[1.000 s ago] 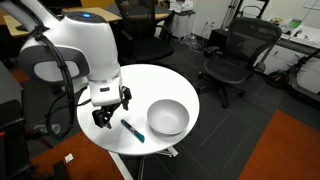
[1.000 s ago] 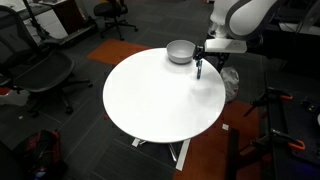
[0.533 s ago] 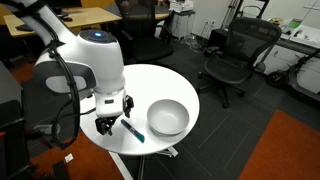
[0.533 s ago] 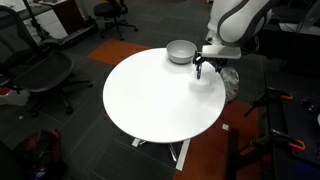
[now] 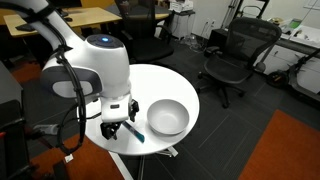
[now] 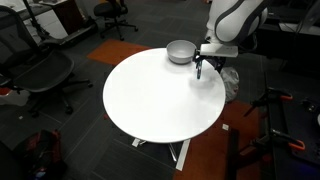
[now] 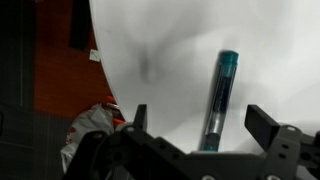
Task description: Pick the marker and put it in the bowl
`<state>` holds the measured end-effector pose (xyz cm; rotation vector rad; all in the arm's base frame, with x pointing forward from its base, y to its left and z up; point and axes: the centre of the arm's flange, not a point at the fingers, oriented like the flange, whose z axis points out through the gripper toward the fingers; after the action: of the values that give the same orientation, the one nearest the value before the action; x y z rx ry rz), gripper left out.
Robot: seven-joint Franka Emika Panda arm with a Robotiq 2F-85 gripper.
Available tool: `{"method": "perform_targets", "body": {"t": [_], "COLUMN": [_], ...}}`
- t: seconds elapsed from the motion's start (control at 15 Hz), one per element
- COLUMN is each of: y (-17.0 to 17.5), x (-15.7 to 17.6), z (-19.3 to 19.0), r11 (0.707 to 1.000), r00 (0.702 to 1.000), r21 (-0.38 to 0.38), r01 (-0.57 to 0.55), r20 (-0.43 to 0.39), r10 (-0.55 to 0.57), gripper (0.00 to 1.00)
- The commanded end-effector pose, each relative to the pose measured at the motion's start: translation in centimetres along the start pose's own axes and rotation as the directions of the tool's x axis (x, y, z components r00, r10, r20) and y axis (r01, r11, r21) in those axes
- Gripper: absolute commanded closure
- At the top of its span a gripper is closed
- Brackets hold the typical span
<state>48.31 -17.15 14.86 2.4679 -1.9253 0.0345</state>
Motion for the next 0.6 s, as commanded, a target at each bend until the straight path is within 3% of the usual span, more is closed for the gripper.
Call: {"method": "perform_targets", "body": {"t": [0.0,0.53], "y": [-0.8,-2.2], "x": [0.8,1.7], "z": [0.0,0.7], "r11": [1.000,1.000], "r00": [1.000,1.000], "r21": [0.006,0.002], "r01": [0.003,0.014], "r20": [-0.011,-0.008], "r10": [-0.003,-0.014], "gripper": [0.00,0.00]}}
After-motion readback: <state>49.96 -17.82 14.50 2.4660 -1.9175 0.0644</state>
